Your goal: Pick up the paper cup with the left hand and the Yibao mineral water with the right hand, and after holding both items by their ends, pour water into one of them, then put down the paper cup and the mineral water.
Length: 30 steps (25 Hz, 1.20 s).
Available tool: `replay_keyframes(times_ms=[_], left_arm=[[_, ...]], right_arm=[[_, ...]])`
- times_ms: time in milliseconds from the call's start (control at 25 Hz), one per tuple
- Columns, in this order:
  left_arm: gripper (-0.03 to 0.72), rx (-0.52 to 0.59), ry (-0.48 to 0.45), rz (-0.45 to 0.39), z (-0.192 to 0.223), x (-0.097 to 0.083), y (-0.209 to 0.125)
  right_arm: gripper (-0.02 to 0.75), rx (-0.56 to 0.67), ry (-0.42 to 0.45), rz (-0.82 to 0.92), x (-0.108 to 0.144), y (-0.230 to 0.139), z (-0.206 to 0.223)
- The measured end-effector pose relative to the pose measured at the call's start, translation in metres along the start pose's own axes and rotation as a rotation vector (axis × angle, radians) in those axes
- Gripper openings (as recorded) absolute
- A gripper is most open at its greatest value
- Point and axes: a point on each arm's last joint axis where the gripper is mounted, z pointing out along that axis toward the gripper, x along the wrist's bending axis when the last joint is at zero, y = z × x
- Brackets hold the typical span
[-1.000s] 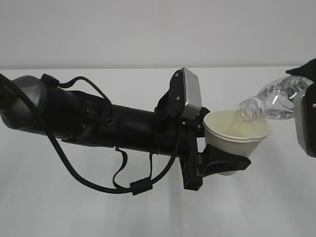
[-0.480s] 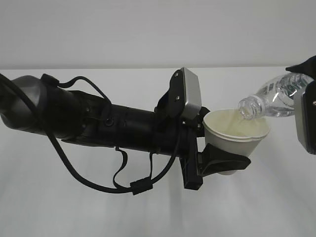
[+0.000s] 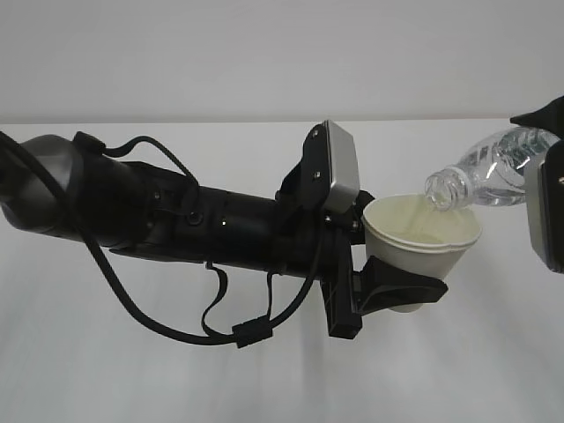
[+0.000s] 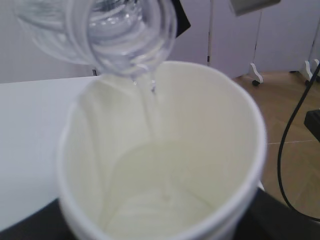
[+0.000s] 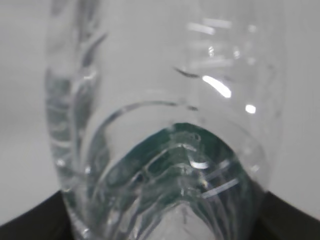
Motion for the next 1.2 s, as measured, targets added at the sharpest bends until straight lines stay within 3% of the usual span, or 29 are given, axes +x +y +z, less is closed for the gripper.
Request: replay_keyframes(times_ms=[1200], left_arm=[[0.436,0.000,0.000,0.000,0.0000,0.0000,0.0000]], right_arm=[[0.465,0.000,0.000,-0.004,0.0000,0.0000,0.0000]])
